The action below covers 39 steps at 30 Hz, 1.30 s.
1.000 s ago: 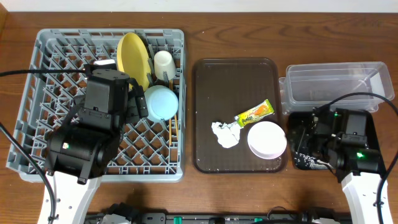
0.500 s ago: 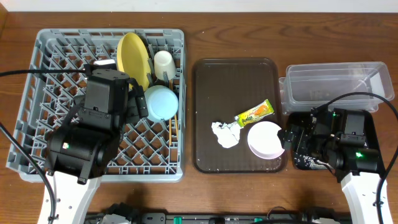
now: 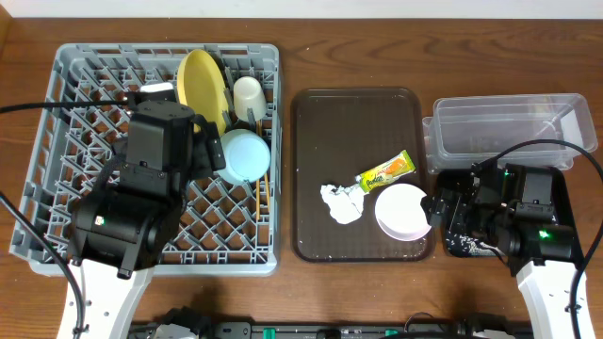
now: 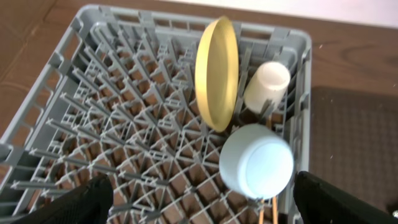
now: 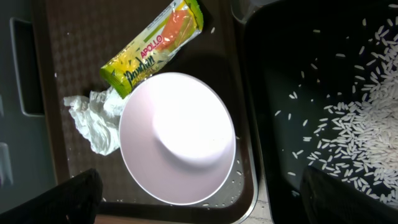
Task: Sort waste into correct bins and load items into the dishwasher rack
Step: 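Move the right gripper left over the crumpled tissue on the brown tray, then lower the right gripper and grasp the crumpled white tissue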
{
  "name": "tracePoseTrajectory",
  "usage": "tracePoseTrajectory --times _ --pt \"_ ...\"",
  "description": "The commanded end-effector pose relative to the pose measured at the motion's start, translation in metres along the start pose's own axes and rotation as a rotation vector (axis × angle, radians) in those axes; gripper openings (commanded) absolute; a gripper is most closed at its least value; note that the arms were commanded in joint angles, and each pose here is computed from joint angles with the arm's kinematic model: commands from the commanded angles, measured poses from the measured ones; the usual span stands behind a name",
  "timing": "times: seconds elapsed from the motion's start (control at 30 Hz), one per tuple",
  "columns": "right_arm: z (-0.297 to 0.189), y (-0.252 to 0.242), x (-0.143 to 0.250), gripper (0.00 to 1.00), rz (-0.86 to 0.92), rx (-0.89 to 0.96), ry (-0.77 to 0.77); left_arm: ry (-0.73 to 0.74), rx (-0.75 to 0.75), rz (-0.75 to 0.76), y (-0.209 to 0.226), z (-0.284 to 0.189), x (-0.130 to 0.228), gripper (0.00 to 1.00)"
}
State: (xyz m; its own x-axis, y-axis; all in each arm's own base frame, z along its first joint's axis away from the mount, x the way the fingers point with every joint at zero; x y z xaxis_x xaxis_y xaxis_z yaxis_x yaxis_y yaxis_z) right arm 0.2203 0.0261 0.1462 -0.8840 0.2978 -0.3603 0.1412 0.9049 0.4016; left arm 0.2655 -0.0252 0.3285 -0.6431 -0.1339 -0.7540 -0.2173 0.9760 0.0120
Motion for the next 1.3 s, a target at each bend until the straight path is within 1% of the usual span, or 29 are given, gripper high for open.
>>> tracePoseTrajectory --times 0.0,0.43,0.5,0.57,0.63,0.7,0.73,0.8,0.87,0.97,1.0,1.03,1.07,1.13,1.17,1.2,1.27 --pt "-0.004 0.005 -0.005 0.99 -0.021 -0.006 -0.015 -0.005 -0.003 -0.013 0.0 0.001 -0.002 0.94" --pt "-0.004 0.005 -0.006 0.99 -0.02 -0.008 -0.018 -0.006 -0.003 -0.013 0.0 0.001 -0.002 0.94" --pt "-0.004 0.007 -0.01 0.99 -0.002 -0.017 -0.037 -0.006 -0.003 -0.013 0.0 0.001 -0.002 0.94" --pt "-0.004 0.008 -0.006 0.99 0.023 -0.032 -0.014 -0.006 -0.003 -0.013 0.0 0.001 -0.002 0.94" --pt "-0.005 0.019 -0.001 0.99 0.032 -0.113 0.017 -0.006 -0.004 -0.013 0.0 0.001 -0.002 0.94" --pt "-0.009 0.042 -0.001 0.99 0.027 -0.286 0.035 -0.005 -0.003 -0.012 0.0 0.001 -0.002 0.94" --pt "-0.011 0.051 -0.004 0.99 0.01 -0.339 0.029 -0.005 -0.003 -0.012 0.0 0.001 -0.002 0.94" --pt "-0.014 0.061 -0.008 0.94 0.017 -0.378 0.019 -0.006 -0.003 -0.013 0.0 0.0 -0.002 0.94" --pt "-0.018 0.079 -0.012 0.85 -0.03 -0.407 0.005 -0.005 -0.003 -0.012 0.0 0.001 -0.002 0.94" --pt "-0.023 0.108 -0.017 0.73 -0.101 -0.367 -0.025 -0.006 -0.003 -0.013 0.0 0.0 -0.002 0.94" --pt "-0.024 0.116 -0.019 0.72 -0.121 -0.341 -0.039 -0.005 -0.003 -0.012 0.0 0.001 -0.002 0.94" --pt "-0.025 0.126 -0.02 0.65 -0.148 -0.31 -0.057 -0.006 -0.003 -0.013 0.0 0.0 -0.002 0.94" --pt "-0.025 0.136 -0.021 0.5 -0.178 -0.285 -0.072 -0.005 -0.003 -0.012 0.0 0.001 -0.002 0.94" --pt "-0.023 0.155 -0.02 0.29 -0.243 -0.253 -0.087 -0.006 -0.003 -0.013 0.0 0.0 -0.002 0.94" --pt "-0.02 0.165 -0.018 0.22 -0.275 -0.238 -0.087 -0.006 -0.003 -0.013 0.0 0.0 -0.002 0.94" --pt "-0.015 0.172 -0.015 0.17 -0.3 -0.222 -0.082 -0.006 -0.003 -0.013 0.0 0.0 -0.002 0.94" --pt "-0.001 0.182 -0.006 0.04 -0.354 -0.166 -0.073 -0.005 -0.003 -0.012 0.0 0.001 -0.002 0.94"
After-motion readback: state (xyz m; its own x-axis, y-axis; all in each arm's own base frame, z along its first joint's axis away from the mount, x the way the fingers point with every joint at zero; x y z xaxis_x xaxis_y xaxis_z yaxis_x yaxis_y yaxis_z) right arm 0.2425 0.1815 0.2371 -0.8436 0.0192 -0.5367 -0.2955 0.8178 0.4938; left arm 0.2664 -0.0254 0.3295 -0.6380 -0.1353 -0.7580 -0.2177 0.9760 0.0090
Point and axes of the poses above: each gripper's point midway between its finger pads, its own z axis out along the fingers, its own y axis along the line the jaws close on, x = y × z, the point moved 4 cm from there along -z, back along the fingers
